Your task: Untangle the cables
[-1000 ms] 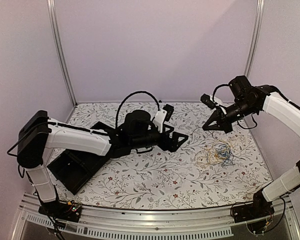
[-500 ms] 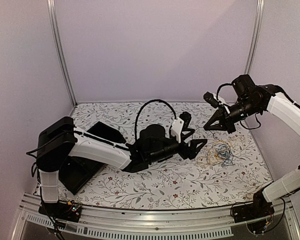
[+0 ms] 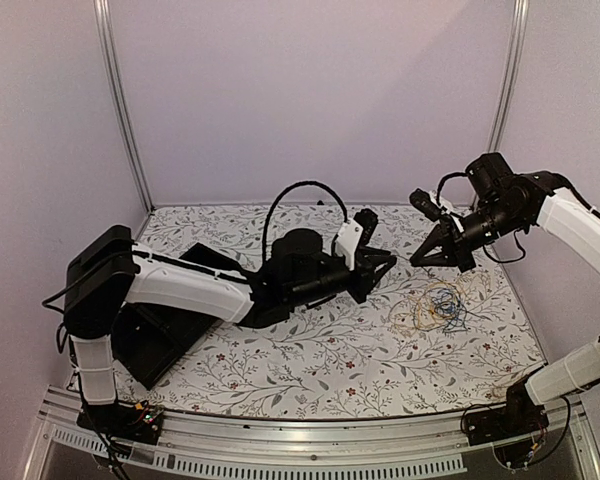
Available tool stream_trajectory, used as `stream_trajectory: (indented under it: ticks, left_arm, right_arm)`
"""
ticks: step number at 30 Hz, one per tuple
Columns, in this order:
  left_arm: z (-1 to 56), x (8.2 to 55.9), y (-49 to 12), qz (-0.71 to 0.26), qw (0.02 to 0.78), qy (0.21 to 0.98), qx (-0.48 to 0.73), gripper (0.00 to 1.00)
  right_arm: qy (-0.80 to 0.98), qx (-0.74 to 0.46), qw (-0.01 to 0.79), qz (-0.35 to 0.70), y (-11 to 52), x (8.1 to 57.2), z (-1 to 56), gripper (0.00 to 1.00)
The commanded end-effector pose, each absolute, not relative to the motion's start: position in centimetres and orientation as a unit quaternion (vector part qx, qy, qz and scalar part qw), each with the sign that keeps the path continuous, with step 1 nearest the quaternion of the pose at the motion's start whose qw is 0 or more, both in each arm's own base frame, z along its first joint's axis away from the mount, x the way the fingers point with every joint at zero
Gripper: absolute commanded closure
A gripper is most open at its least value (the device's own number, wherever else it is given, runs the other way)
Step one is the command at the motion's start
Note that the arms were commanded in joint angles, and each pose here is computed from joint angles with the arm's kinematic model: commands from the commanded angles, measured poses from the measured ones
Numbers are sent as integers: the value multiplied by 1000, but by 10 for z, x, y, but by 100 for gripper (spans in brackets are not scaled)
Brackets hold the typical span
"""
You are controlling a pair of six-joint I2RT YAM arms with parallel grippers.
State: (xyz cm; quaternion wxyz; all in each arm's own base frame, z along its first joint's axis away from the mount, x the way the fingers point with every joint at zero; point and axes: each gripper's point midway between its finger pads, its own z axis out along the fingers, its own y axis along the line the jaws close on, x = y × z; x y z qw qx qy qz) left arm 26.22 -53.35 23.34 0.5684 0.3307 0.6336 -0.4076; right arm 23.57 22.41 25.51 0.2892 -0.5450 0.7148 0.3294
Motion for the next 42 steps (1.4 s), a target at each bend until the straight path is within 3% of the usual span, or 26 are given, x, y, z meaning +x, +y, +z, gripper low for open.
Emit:
stream_trajectory:
  ticks: [1,2,4,5,7,10,12,15,19,25,31,42]
  left_arm:
    - [249,267,-532,-418,566,625,339,95]
    - [250,268,-529,-417,567,627,334,100]
    - [251,271,-523,-414,570,631,324,100]
    - [253,271,-519,-413,572,633,320,100]
    - [253,271,-513,-412,570,637,317,100]
    - [255,275,-501,-398,576,647,303,100]
    - [254,276,-495,-392,574,653,300,100]
    - [251,275,-488,-385,570,662,298,100]
    - [252,273,-476,-382,567,671,287,100]
    - [254,273,-452,-366,572,686,261,100]
    - [271,271,-422,-346,587,691,241,100]
    - [381,263,-312,-267,671,670,171,100]
  right_arm:
    - [704,-554,287,340,226,227,253,100]
    - [704,-555,287,339,226,227,251,100]
    - [705,-555,290,331,226,231,245,100]
    - [708,-556,291,325,226,234,240,95]
    - [716,-555,300,299,223,245,226,71]
    - [727,-553,313,260,217,258,204,55]
    - [732,-550,327,233,213,269,191,49]
    - [747,-538,340,191,206,288,173,47]
    - [767,-521,337,165,199,309,148,50]
    - [796,-488,322,156,177,336,107,69]
    - [838,-441,303,102,140,359,64,81]
    - [893,-370,252,45,82,371,7,93]
